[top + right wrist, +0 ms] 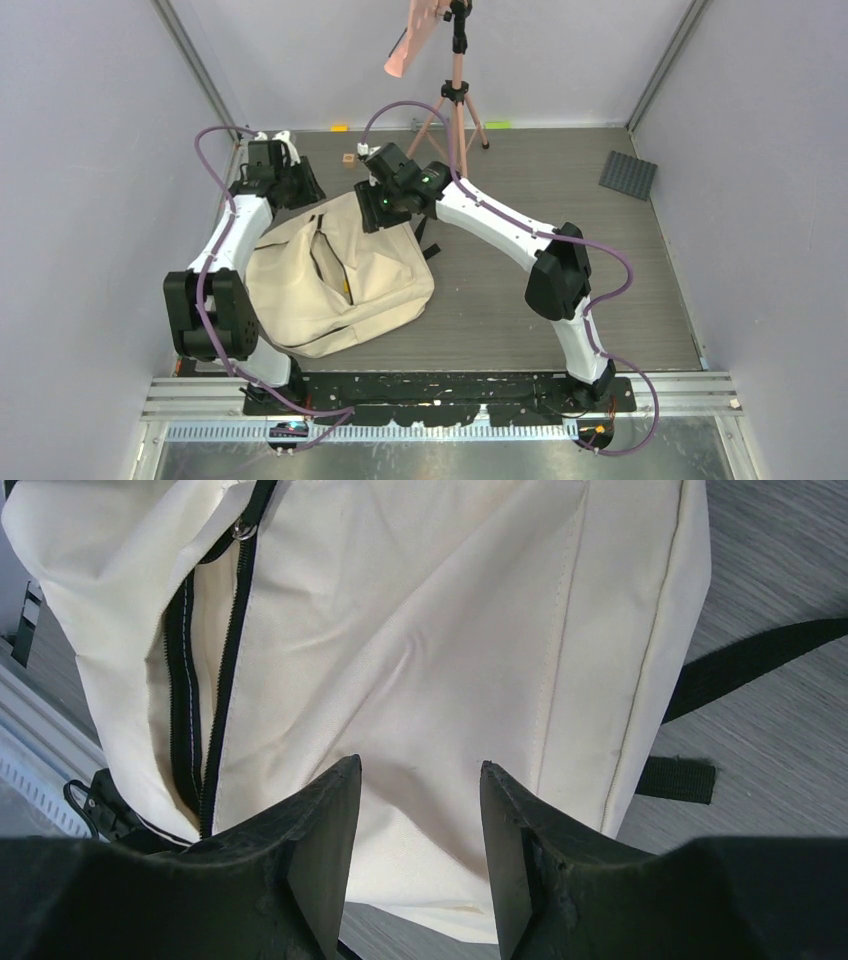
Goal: Pack the student bag
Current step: Adjust the student bag at the center of the board.
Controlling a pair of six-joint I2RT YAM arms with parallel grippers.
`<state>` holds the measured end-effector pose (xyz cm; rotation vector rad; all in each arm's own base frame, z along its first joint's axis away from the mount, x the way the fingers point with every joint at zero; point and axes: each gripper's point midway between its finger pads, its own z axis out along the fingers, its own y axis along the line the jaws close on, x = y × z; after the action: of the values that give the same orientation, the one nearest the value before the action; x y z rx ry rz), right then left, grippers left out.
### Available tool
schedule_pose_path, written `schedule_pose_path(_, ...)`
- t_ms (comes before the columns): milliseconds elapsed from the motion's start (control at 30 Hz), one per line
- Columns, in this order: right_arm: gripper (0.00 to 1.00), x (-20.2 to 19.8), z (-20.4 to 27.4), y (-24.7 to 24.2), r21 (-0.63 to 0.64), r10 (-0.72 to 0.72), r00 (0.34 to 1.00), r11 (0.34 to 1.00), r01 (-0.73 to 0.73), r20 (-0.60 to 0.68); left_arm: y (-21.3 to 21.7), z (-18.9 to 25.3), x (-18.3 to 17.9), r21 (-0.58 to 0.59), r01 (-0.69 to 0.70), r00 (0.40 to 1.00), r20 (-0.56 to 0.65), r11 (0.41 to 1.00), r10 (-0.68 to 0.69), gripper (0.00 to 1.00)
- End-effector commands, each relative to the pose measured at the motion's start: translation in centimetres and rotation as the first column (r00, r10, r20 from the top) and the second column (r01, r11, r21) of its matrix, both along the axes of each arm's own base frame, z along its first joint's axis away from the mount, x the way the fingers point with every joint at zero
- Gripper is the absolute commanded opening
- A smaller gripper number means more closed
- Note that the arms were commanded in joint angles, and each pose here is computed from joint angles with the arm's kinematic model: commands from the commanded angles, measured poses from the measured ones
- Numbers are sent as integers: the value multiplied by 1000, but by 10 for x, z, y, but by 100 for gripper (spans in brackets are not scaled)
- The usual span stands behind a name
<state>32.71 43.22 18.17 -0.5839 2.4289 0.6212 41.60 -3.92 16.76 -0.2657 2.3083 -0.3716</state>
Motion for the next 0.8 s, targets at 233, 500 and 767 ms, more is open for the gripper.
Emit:
schedule_pose_path(233, 53, 15, 40, -18, 77, -76, 996, 994, 72, 50, -2, -20, -9, 133, 23, 998, -65, 991, -14, 34)
schedule_pose_path(500, 53, 17, 35, -24, 70, -90, 995, 994, 87, 38, 7, -35, -17, 160, -22, 991, -128, 987, 43, 33)
schedule_pose_path(767, 53, 21, 32, -29, 64, -108, 994, 992, 106, 34, 1, -41, -18, 125, -23, 988, -151, 992, 41, 33)
